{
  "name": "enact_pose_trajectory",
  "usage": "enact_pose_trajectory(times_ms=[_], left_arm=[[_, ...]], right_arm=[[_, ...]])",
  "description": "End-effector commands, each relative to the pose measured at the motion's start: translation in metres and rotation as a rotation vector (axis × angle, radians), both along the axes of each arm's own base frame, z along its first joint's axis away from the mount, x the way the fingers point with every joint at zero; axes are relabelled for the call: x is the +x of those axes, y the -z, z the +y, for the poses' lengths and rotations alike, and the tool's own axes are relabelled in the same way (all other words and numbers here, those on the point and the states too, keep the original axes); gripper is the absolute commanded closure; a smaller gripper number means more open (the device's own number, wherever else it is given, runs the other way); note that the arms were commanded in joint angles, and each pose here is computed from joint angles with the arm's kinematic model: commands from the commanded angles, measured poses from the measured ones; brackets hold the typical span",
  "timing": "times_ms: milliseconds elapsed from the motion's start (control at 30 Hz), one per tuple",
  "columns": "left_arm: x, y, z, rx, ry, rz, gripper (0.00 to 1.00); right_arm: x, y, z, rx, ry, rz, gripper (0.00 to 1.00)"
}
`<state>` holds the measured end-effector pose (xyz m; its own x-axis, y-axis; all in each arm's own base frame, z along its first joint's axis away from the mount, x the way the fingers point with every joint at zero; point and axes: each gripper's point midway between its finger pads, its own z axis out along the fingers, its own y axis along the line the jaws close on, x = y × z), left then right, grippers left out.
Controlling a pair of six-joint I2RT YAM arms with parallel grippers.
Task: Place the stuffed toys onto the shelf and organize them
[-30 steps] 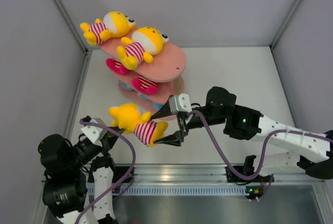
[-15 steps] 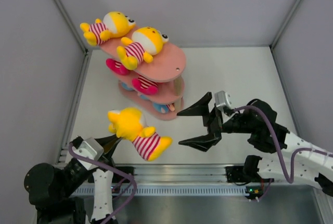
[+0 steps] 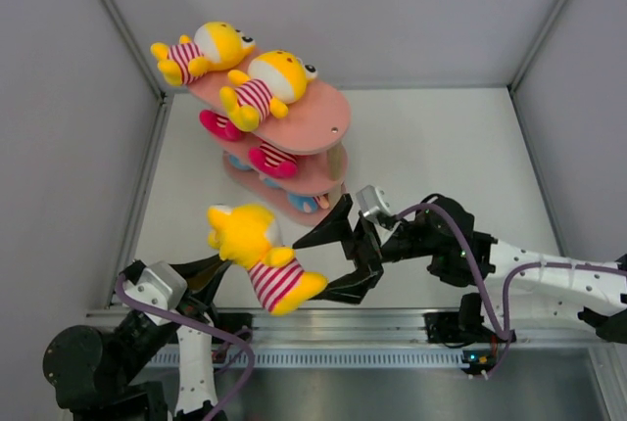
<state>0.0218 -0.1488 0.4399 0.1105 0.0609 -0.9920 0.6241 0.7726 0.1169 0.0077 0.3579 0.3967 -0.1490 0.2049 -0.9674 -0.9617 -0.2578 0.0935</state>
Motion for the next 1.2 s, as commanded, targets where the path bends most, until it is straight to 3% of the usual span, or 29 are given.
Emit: enact_pose_trajectory(times_ms=[0,233,367,533,567,633,667,733,800,833,933,1067,1167], left_arm=[[0.004,-0.014,0.002,-0.008,-0.029,-0.044,1.0],[0.012,-0.02,0.009,-0.01,-0.071,-0.062,1.0],[0.015,-0.019,0.011,-0.045,-0.08,-0.032,1.0],[0.018,-0.017,0.012,-0.059,-0.096,-0.021,1.0],[0.017,-0.015,0.011,-0.055,-0.093,-0.024,1.0],[0.018,-0.013,0.012,-0.052,-0.098,-0.024,1.0],[0.019,-0.01,0.013,-0.051,-0.103,-0.021,1.0],[0.02,-0.008,0.014,-0.053,-0.112,-0.019,1.0],[0.025,-0.006,0.019,-0.056,-0.139,-0.015,1.0],[0.026,-0.006,0.021,-0.056,-0.154,-0.015,0.9],[0.028,-0.005,0.025,-0.041,-0.175,-0.028,0.44],[0.026,-0.003,0.025,-0.039,-0.183,-0.035,0.27],[0.028,-0.004,0.031,-0.012,-0.225,-0.064,0.23]], right_arm=[[-0.016,-0.029,-0.008,0.112,-0.068,-0.043,0.16],[-0.016,-0.003,-0.004,0.03,-0.075,-0.069,0.16],[-0.017,-0.003,0.007,0.023,-0.1,-0.049,0.27],[-0.016,-0.012,0.015,0.038,-0.114,-0.012,0.58],[-0.015,-0.014,0.014,0.044,-0.104,-0.001,0.69],[-0.012,-0.021,0.01,0.062,-0.079,0.0,0.8],[-0.009,-0.029,0.004,0.083,-0.047,-0.001,0.92],[-0.003,-0.03,-0.001,0.06,0.003,0.004,1.0],[0.012,-0.035,-0.005,0.049,0.099,-0.005,1.0],[0.023,-0.034,-0.007,0.003,0.168,0.009,1.0],[0.044,-0.045,-0.012,-0.037,0.296,-0.004,1.0],[0.066,-0.035,-0.021,-0.181,0.422,-0.049,1.0],[0.086,-0.044,-0.034,-0.229,0.543,-0.081,1.0]])
